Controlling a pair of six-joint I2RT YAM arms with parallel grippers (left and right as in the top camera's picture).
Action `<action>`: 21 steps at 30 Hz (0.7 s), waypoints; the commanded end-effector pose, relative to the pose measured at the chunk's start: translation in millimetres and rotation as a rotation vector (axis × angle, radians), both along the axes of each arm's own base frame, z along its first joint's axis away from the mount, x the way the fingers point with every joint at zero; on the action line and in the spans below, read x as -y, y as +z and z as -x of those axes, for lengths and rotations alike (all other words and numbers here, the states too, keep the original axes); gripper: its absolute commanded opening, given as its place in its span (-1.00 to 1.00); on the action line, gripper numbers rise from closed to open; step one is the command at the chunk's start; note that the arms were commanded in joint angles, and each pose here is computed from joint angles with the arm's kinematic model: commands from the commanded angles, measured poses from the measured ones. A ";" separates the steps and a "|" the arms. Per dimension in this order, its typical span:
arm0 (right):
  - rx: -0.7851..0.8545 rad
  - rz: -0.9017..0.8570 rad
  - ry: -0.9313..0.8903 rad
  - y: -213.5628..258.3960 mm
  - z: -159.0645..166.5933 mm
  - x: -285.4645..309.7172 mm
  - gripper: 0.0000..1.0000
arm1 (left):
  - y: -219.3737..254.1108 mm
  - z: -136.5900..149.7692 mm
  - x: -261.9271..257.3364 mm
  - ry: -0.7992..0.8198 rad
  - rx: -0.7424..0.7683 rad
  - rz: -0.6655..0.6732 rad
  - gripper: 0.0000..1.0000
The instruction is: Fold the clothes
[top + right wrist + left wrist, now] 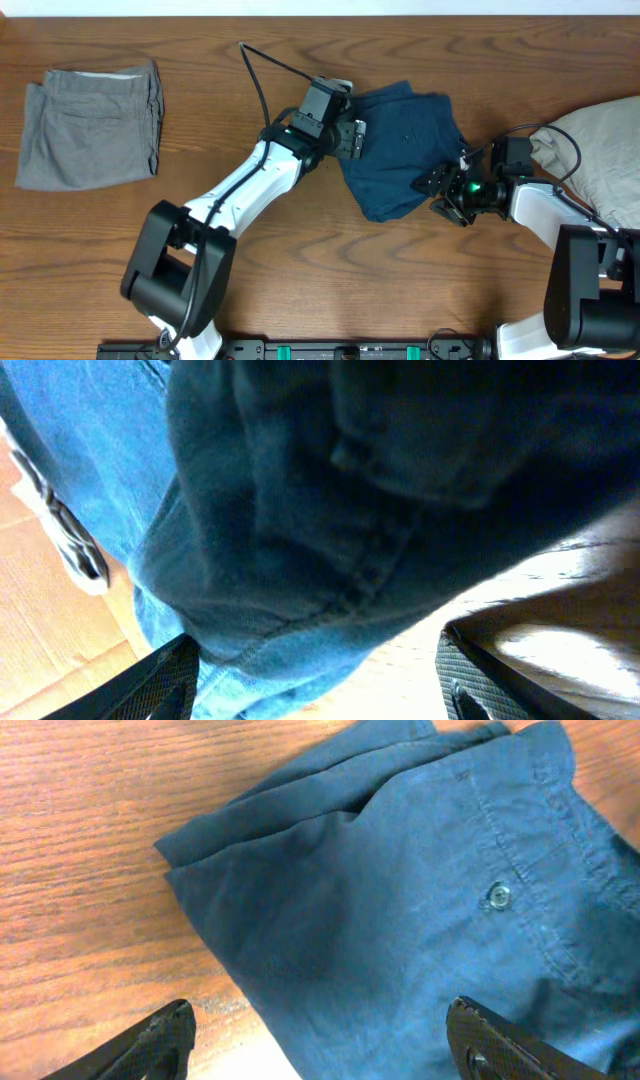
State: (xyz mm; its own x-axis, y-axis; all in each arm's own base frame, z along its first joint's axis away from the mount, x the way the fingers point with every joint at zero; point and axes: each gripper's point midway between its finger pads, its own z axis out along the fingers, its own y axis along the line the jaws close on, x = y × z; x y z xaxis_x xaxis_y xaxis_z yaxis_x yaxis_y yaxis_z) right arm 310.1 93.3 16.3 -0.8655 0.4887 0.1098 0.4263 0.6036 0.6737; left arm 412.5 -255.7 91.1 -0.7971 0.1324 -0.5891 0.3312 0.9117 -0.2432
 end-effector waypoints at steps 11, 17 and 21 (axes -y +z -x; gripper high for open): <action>0.023 0.270 -0.170 -28.6 -23.3 2.5 0.97 | -36.0 10.3 0.0 -0.045 -0.095 -0.042 0.61; 0.089 0.334 -0.135 -31.1 -29.6 -14.7 0.46 | -41.4 17.8 -4.3 -0.045 -0.131 -0.062 0.61; 0.109 0.418 -0.163 -33.6 -32.6 -6.8 0.13 | -46.5 26.0 -9.1 -0.044 -0.170 -0.084 0.61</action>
State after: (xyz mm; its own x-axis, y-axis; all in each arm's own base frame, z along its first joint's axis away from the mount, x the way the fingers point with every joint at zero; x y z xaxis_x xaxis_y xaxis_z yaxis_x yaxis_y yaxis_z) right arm 353.2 122.3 10.3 -0.8019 0.5735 -0.1674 0.4001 0.7237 0.5623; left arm 387.2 -248.1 45.7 -0.8749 0.1989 -0.4415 0.3250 0.9171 -0.2309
